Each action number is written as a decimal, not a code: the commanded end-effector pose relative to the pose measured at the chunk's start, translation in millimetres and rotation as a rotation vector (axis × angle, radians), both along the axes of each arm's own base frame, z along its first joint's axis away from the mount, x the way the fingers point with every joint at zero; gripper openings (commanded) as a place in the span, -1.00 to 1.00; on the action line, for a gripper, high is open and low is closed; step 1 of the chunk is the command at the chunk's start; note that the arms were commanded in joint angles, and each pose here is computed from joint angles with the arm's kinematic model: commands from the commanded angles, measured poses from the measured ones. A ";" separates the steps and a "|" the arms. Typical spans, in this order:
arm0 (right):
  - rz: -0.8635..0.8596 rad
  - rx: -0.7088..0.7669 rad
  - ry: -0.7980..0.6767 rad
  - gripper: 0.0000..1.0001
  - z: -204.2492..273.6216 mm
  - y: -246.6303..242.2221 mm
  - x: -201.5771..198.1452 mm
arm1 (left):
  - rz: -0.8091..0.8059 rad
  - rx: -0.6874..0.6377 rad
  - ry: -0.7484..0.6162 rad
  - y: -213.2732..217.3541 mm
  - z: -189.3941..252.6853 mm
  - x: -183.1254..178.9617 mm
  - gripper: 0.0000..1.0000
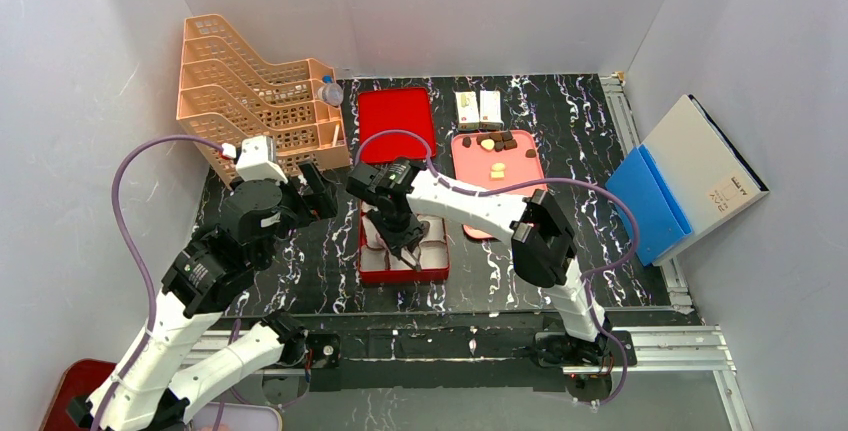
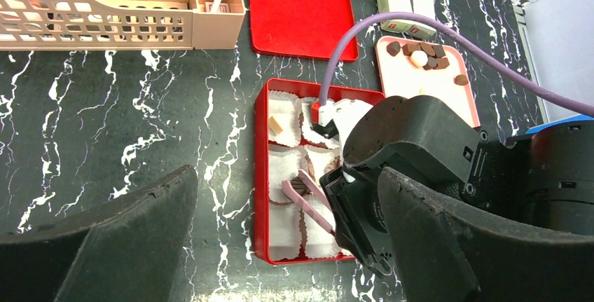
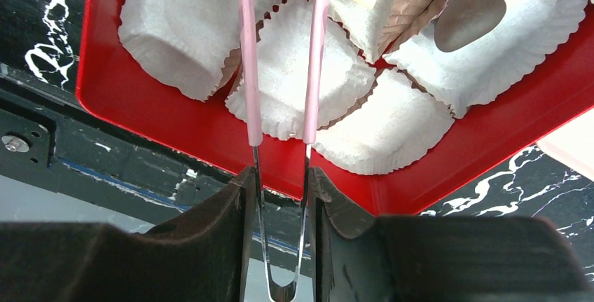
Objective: Pack the chocolate
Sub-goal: Place the fake chocolate in the packing box, then pick up the fake chocolate from the plate, then place the fake chocolate in the packing box.
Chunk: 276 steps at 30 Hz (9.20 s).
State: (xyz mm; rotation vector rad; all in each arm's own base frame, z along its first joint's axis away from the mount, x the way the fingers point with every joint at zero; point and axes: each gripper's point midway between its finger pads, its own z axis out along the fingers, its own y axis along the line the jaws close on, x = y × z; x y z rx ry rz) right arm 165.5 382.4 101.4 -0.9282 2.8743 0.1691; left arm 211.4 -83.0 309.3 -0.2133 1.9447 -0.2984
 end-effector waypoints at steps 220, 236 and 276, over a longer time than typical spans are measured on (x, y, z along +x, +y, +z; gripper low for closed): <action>-0.318 0.212 -0.181 -0.97 98.9 -146.9 21.6 | -0.065 -0.012 0.104 -45.7 -49.8 30.0 0.97; -0.185 0.165 -0.126 -0.97 85.3 -111.3 -57.3 | -0.076 -0.041 0.108 -47.9 -46.7 25.9 0.97; -0.167 0.144 -0.064 -0.57 51.9 -108.4 -69.7 | -0.062 -0.026 0.132 -42.8 -55.4 21.6 0.97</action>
